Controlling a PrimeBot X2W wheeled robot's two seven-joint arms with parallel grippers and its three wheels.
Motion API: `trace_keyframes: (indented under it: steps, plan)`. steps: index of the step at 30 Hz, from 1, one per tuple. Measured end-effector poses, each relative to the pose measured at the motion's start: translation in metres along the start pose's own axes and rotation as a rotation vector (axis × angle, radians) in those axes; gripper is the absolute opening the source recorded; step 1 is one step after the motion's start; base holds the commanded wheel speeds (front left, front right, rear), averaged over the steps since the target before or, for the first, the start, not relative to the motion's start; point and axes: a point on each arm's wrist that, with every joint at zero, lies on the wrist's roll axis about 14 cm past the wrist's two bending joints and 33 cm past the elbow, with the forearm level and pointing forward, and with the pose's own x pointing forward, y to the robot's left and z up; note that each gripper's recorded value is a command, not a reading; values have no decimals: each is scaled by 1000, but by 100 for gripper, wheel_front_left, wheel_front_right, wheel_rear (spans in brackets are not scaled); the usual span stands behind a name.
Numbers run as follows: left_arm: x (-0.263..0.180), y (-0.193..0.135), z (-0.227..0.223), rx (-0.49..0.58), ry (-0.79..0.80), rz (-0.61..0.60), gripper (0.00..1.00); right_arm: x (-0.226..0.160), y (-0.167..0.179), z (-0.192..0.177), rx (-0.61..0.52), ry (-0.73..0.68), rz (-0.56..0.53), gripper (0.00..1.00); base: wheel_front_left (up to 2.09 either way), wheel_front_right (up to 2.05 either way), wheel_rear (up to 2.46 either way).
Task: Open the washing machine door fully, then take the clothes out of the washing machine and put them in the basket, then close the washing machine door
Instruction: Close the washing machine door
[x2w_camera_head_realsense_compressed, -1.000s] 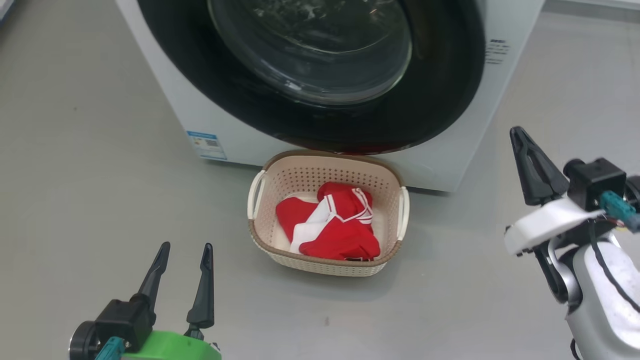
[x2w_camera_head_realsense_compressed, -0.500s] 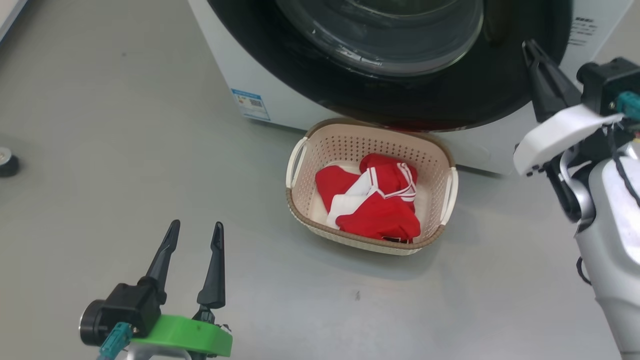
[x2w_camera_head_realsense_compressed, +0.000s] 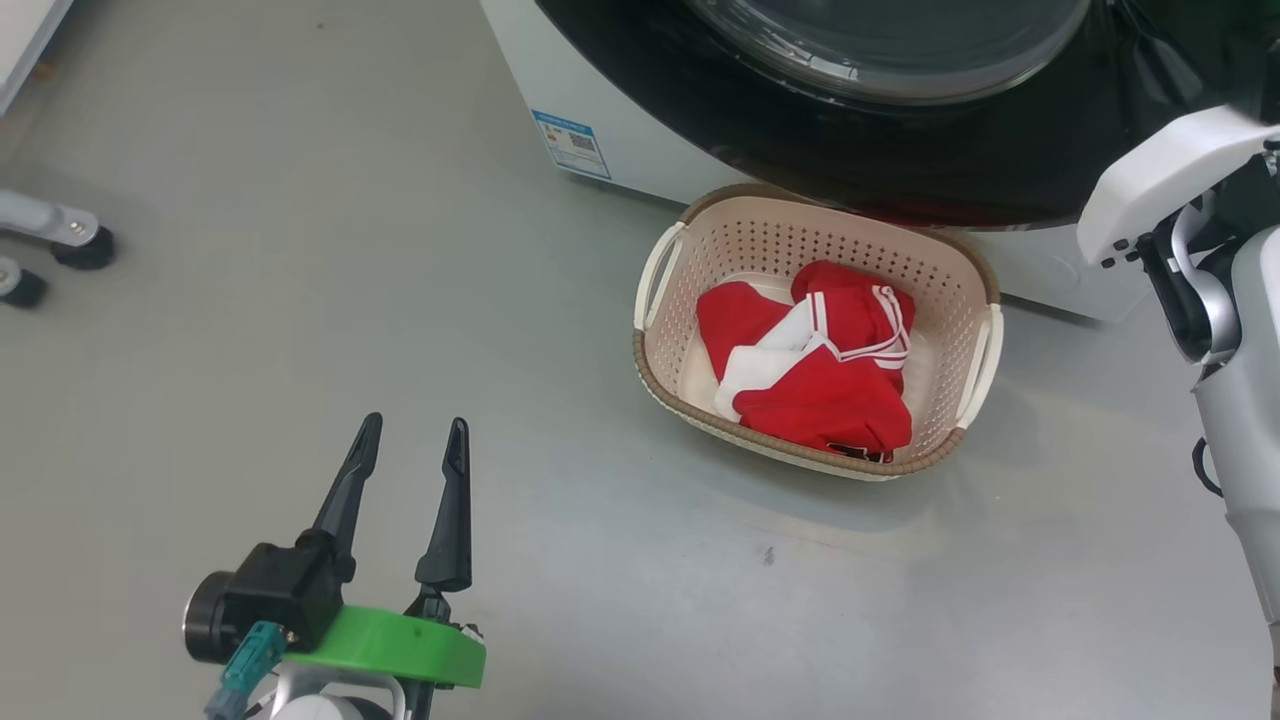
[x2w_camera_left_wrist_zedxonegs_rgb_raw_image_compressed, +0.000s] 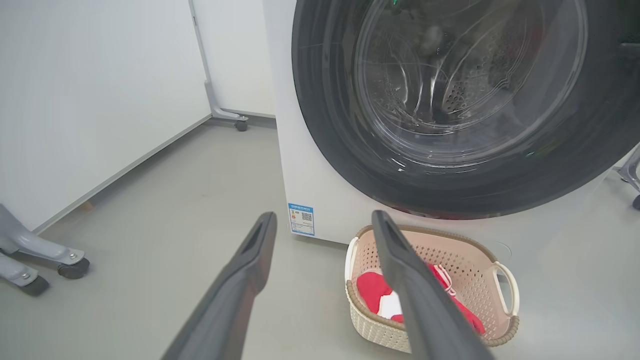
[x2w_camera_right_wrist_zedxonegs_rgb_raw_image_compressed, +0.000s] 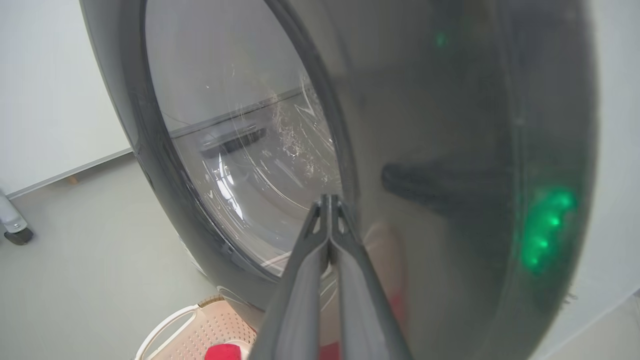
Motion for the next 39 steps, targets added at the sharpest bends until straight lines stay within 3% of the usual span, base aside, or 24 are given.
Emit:
trace_keyframes:
  steps: [26,39]
  plan:
    - [-6,13,-2,6,-5,42,100,26,-36,33,30,-61,-102,0,0,0,0]
    - [-7,17,-2,9,-7,56,100,32,-35,30,41,-61,-102,0,0,0,0]
